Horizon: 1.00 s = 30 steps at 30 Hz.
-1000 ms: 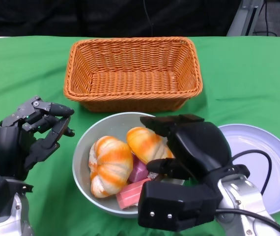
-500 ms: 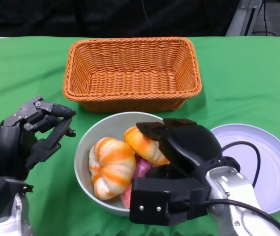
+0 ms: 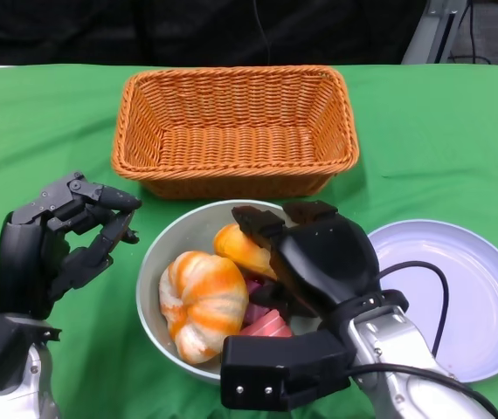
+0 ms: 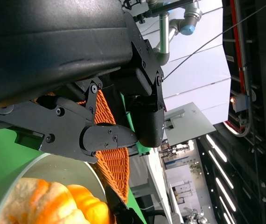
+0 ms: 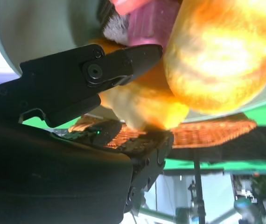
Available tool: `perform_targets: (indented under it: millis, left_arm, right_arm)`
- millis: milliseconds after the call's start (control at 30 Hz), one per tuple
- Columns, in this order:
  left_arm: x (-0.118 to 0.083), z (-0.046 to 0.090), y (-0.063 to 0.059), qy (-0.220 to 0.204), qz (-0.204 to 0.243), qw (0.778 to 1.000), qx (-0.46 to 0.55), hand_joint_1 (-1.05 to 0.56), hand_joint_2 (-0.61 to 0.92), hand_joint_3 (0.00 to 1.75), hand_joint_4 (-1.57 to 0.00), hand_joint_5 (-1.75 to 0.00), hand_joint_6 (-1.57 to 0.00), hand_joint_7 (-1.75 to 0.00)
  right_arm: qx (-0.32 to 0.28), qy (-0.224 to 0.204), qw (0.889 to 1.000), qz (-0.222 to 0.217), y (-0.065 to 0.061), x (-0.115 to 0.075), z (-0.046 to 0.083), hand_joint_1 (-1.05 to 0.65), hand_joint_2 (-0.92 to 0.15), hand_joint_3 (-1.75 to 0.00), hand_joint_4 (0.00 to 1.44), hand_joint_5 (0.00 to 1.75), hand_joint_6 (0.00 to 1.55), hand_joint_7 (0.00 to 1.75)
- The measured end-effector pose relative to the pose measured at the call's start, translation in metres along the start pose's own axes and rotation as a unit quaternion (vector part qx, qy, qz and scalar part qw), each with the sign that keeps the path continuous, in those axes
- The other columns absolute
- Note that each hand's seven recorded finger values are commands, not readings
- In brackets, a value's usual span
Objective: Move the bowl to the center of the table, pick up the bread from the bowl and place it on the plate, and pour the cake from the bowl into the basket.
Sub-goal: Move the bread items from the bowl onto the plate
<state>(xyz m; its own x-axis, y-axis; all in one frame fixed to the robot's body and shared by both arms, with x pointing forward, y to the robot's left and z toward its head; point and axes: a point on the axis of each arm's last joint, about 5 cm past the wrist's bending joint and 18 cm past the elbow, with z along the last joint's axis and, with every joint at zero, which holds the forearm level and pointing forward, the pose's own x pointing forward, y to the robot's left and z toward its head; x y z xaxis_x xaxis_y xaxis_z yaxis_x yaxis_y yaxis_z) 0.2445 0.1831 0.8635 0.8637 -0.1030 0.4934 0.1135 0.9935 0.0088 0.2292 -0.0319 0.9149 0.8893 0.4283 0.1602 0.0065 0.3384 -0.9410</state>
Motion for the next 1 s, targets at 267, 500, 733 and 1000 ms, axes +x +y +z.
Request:
perform_targets:
  millis: [267,500,733,1000]
  left_arm:
    - [-0.002,-0.001,0.001,0.004,0.000,1.000,0.002,-0.15,0.88,0.46,-0.81,-1.43,-0.87,-1.07]
    - [-0.001,0.000,0.000,0.001,0.004,1.000,0.008,-0.15,0.89,0.45,-0.80,-1.43,-0.87,-1.06]
    - [-0.001,0.000,0.000,0.000,0.000,1.000,0.011,-0.15,0.90,0.43,-0.81,-1.42,-0.87,-1.06]
    - [-0.002,-0.001,0.000,0.001,-0.002,1.000,0.013,-0.16,0.89,0.43,-0.81,-1.41,-0.89,-1.04]
  right_arm:
    - [0.050,-0.035,0.998,-0.030,0.003,-0.001,-0.006,-0.25,-0.92,-0.01,0.93,0.65,0.90,0.05]
    - [0.054,-0.050,0.996,-0.052,0.003,0.002,-0.008,-0.23,-0.86,-0.01,0.79,1.15,1.10,0.06]
    - [0.058,-0.062,0.994,-0.070,0.006,0.002,-0.011,-0.20,-0.87,0.00,0.76,1.21,1.14,0.06]
    - [0.068,-0.071,0.991,-0.086,0.011,0.001,-0.014,-0.20,-0.85,0.00,0.87,0.83,1.13,0.02]
